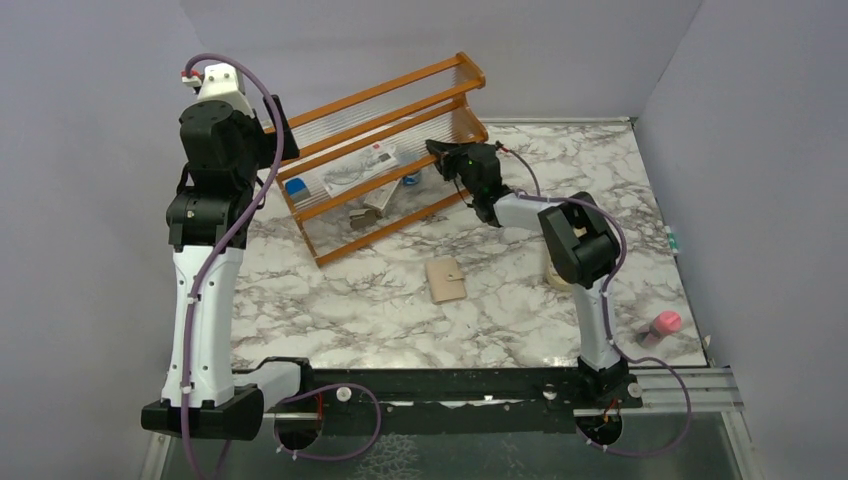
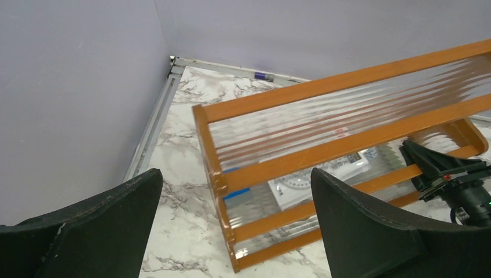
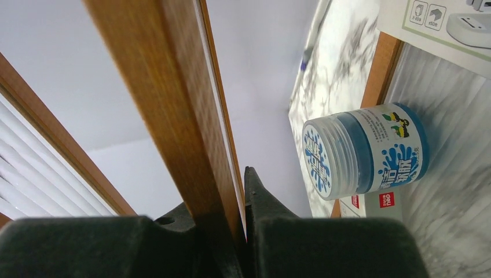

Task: Take the credit cards out of the card holder

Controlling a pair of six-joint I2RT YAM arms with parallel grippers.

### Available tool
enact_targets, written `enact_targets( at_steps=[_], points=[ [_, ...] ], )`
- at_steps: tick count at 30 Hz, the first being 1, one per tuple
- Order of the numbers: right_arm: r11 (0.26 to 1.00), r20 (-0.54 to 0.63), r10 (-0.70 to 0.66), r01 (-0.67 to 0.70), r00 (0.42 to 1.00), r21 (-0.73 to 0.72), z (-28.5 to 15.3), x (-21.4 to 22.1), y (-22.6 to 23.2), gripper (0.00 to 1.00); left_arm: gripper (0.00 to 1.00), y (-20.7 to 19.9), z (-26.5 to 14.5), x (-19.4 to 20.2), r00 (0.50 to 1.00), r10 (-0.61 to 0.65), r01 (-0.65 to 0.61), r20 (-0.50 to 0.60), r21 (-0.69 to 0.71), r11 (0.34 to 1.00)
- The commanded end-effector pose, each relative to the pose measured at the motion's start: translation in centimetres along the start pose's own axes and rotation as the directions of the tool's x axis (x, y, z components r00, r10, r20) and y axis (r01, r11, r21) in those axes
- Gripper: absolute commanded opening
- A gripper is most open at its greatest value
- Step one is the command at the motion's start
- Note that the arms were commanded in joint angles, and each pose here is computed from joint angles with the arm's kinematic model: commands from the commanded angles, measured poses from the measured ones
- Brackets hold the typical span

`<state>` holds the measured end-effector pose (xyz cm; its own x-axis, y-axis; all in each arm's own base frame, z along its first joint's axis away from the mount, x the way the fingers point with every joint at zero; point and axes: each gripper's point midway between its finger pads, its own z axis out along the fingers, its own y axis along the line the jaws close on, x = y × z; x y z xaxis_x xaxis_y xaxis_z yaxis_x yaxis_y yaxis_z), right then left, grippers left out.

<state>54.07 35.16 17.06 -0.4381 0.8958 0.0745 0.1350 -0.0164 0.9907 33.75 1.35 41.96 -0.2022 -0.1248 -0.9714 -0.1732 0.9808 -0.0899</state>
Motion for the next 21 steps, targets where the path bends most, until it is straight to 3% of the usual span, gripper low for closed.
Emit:
enact_targets(
  at_steps=[1,8,14,21],
  points=[
    [0.973,0.169,0.222,-0.208,0.960,-0.097,-1.0,-7.7,3.8,0.01,0.99,-1.0,0.2,-0.9,1.000,0.010,-0.011,0.028,0.037,0.999],
    [0.975,0.267,0.209,-0.180,0.941,-0.128,-2.6,-14.0,4.9,0.01,0.99,-1.6,0.1,-0.7,0.999,0.039,-0.040,0.032,0.048,0.998],
    [0.956,0.357,0.274,-0.213,0.893,-0.200,-4.4,-19.2,4.6,0.01,0.99,-2.7,0.0,-0.3,0.998,0.050,-0.052,0.024,0.100,0.994],
    [0.936,0.439,0.332,-0.233,0.835,-0.265,-5.8,-22.3,3.9,0.01,0.99,-4.3,0.5,0.5,0.999,0.032,-0.031,-0.002,0.172,0.985]
  ],
)
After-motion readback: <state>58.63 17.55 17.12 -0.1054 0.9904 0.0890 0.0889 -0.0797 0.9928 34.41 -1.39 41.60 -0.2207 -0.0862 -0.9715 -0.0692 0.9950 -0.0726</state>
